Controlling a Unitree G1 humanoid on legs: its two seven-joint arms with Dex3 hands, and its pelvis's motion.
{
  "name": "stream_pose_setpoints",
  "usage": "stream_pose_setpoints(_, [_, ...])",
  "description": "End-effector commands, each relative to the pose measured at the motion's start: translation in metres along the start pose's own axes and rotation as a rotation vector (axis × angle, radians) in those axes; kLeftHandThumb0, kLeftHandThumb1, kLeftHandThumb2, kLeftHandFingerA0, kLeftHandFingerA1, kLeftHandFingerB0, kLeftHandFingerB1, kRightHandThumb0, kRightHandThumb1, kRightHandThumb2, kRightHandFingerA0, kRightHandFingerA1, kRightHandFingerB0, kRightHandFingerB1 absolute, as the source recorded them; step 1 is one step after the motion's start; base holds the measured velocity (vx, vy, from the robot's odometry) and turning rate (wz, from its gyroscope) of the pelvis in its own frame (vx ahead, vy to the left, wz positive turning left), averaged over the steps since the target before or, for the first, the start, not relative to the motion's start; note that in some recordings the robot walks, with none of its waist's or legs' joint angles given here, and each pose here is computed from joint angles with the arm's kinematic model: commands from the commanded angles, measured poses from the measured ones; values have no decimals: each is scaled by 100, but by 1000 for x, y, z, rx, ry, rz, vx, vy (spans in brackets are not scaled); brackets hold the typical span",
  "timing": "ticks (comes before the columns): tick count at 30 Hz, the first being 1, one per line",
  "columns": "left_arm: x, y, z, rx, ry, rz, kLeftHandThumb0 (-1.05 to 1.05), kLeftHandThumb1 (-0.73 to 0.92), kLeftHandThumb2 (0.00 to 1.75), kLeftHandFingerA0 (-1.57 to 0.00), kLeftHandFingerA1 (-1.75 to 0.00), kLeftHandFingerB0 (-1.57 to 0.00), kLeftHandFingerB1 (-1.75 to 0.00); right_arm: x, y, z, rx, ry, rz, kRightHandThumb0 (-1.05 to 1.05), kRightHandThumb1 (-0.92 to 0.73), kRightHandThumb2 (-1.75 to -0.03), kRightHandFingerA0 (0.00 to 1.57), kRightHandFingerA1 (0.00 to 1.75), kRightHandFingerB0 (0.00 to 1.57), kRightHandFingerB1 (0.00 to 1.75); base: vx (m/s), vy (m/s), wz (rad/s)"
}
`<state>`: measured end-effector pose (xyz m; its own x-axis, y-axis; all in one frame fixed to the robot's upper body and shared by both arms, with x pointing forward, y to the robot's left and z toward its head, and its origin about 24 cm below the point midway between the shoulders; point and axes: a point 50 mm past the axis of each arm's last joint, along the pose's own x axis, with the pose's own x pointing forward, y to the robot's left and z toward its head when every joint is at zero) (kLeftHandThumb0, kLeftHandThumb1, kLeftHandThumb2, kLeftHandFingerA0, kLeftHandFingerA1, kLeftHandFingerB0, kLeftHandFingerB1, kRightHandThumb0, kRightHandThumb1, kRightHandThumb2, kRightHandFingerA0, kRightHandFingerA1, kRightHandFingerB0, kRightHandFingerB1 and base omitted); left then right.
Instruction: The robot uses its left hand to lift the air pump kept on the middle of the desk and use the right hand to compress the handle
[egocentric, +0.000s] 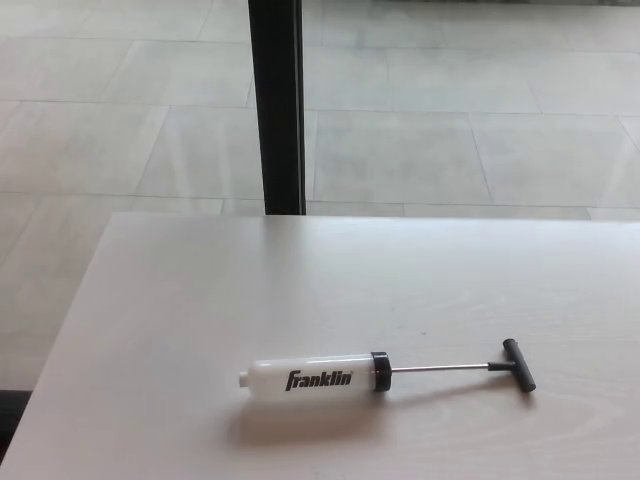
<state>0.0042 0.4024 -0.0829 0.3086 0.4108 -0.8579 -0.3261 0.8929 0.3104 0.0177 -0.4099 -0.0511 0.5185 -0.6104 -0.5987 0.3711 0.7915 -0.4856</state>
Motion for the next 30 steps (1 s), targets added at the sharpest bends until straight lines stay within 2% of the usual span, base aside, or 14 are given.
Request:
stream_pose_setpoints(1, [-3, 12, 11, 9, -16, -37, -60, 63, 59, -17, -43, -19, -31, -4, -13, 15, 55, -132, 0, -59, -51, -84, 28, 57, 15, 43, 0, 0, 0])
stream_pose_setpoints(3, [-3, 14, 14, 7, -21, -21, -60, 64, 60, -17, -40, -20, -31, -6, -12, 16, 56, -143, 6, -60, -51, -85, 29, 60, 15, 43, 0, 0, 0])
stream_pose_setpoints(4, [-4, 16, 14, 11, -21, -20, -61, 64, 60, -17, -39, -18, -31, -6, -12, 16, 55, -145, 5, -54, -66, -60, 34, 55, 23, 31, 0, 0, 0])
stream_pose_setpoints(5, [-4, 17, 14, 20, -8, -11, -61, 65, 60, -18, -38, -16, -30, -4, -12, 15, 64, -127, -4, -56, -52, -82, 27, 54, 16, 42, 0, 0, 0])
stream_pose_setpoints(10, [-7, 19, 8, 27, -2, -29, -63, 65, 60, -17, -34, -19, -31, -1, -15, 12, 80, -111, -21, -63, -52, -86, 26, 55, 13, 42, 0, 0, 0])
stream_pose_setpoints(15, [-6, 17, 13, -135, -72, -44, -61, 62, 59, -24, -38, -22, -31, 0, -17, 12, 93, -112, -36, -59, -53, -84, 23, 53, 15, 42, 0, 0, 0])
stream_pose_setpoints(16, [-5, 16, 15, -178, -85, -41, -66, 48, 79, -20, -47, -16, -42, 0, -18, 15, 93, -120, -39, -59, -53, -83, 23, 53, 15, 42, 0, 0, 0])
stream_pose_setpoints(17, [-4, 16, 19, -208, -101, -39, -60, 63, 59, -25, -37, -22, -31, 0, -18, 15, 99, -128, -38, -53, -69, -62, 29, 48, 20, 30, 0, 0, 0])
stream_pose_setpoints(18, [-3, 16, 24, -209, -117, -33, -61, 62, 59, -29, -37, -26, -31, 0, -19, 15, 103, -126, -43, -60, -53, -85, 27, 56, 14, 42, 0, 0, 0])
stream_pose_setpoints(21, [-3, 17, 41, -224, -196, -36, -58, 63, 59, -28, -39, -27, -31, 0, -20, 14, 108, -124, -48, -55, -68, -61, 30, 47, 21, 30, 0, 0, 0])
stream_pose_setpoints(24, [-4, 18, 64, -84, -276, -5, -63, 65, 61, -20, -34, -18, -28, -1, -20, 14, 110, -127, -45, -61, -52, -85, 24, 54, 13, 42, 0, 0, 0])
stream_pose_setpoints(28, [-31, 22, 172, 280, -541, 145, -80, 50, 86, -9, -46, -7, -40, -1, -20, 14, 132, -131, -52, -55, -67, -61, 30, 49, 21, 30, 0, 0, 0])
stream_pose_setpoints(29, [-34, 22, 179, 308, -558, 155, -39, 32, 94, -2, -52, 0, -49, 0, -20, 14, 137, -132, -54, -58, -52, -83, 26, 55, 14, 42, 0, 0, 0])
stream_pose_setpoints(30, [-41, 20, 195, 349, -606, 175, -38, 31, 93, -2, -51, 0, -48, 0, -20, 15, 143, -131, -58, -58, -53, -83, 25, 54, 14, 42, 0, 0, 0])
